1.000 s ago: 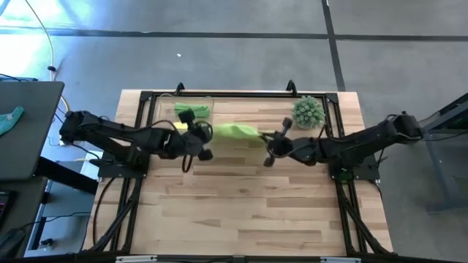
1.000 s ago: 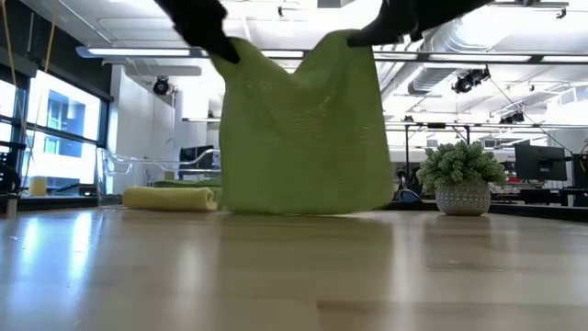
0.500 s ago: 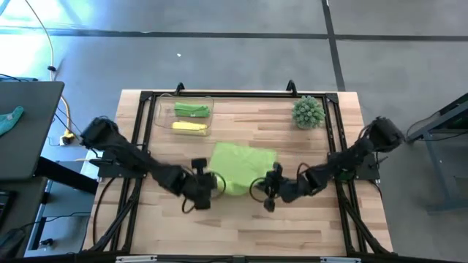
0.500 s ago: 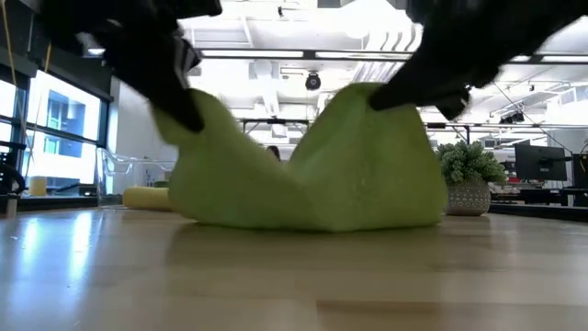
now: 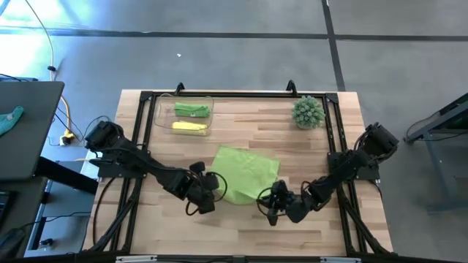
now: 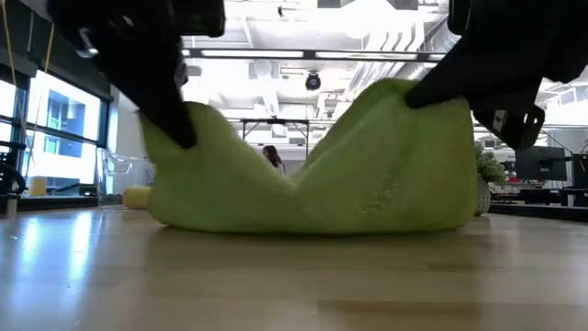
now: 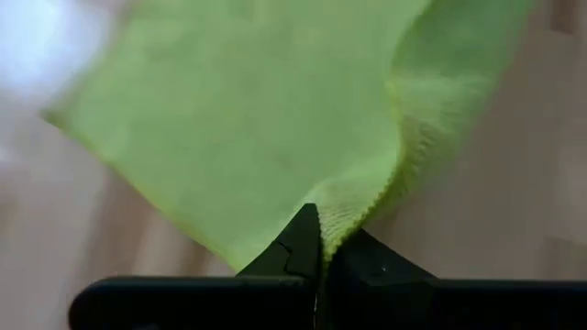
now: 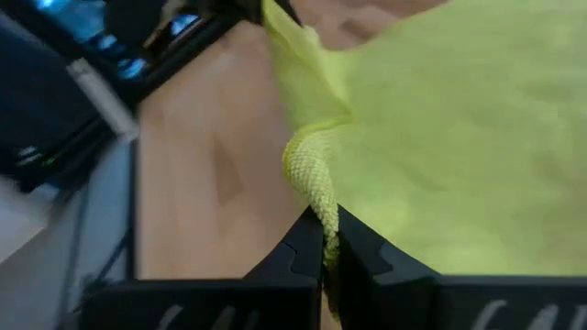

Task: Roll microfiber towels into tight, uniform cylinder then place into a basket
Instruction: Fold the light green microfiber cloth

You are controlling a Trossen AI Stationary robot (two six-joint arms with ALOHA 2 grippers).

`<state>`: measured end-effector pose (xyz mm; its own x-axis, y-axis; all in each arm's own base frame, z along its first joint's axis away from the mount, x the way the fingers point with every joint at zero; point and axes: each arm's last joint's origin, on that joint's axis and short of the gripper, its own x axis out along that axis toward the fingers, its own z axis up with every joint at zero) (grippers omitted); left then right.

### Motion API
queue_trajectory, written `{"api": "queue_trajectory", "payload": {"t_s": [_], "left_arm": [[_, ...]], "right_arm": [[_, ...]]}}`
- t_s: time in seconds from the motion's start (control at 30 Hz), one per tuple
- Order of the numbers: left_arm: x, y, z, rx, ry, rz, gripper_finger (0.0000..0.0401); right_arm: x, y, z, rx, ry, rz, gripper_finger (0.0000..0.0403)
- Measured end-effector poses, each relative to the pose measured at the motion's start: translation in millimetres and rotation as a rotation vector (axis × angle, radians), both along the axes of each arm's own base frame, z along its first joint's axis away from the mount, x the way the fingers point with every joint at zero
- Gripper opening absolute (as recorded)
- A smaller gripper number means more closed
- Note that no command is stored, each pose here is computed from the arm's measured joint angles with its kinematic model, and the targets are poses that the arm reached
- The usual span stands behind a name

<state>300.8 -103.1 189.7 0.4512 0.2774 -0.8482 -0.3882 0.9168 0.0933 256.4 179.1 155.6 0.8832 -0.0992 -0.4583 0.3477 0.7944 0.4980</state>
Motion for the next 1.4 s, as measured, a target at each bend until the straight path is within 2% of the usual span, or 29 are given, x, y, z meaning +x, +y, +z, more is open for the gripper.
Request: {"api": "queue_trajectory", "payload": {"t_s": [0.17,0.27,0.53,0.73,0.9,1.1,1.4], "left_arm": [[6,21,2,0.152,-0.024,0.056,0.0],[12,34,0,0.191,-0.015,0.073,0.0],[26,69,-31,0.215,0.119,0.091,0.0],[30,90,-42,0.226,0.16,0.141,0.0],[35,105,-42,0.222,0.136,0.144,0.0],[41,117,-41,0.151,0.098,0.11,0.0],[43,133,-40,0.145,0.1,0.092,0.0]], "right_arm": [[-4,-10,-9,-0.03,0.066,-0.11,0.0],[-5,-17,-13,-0.036,0.11,-0.162,0.0],[-8,-39,-22,-0.071,0.199,-0.322,0.0],[-9,-50,-25,-0.089,0.218,-0.414,0.0],[-7,-58,-27,-0.067,0.265,-0.424,0.0],[-5,-66,-29,-0.038,0.317,-0.425,0.0],[-6,-69,-30,-0.057,0.341,-0.434,0.0]]}}
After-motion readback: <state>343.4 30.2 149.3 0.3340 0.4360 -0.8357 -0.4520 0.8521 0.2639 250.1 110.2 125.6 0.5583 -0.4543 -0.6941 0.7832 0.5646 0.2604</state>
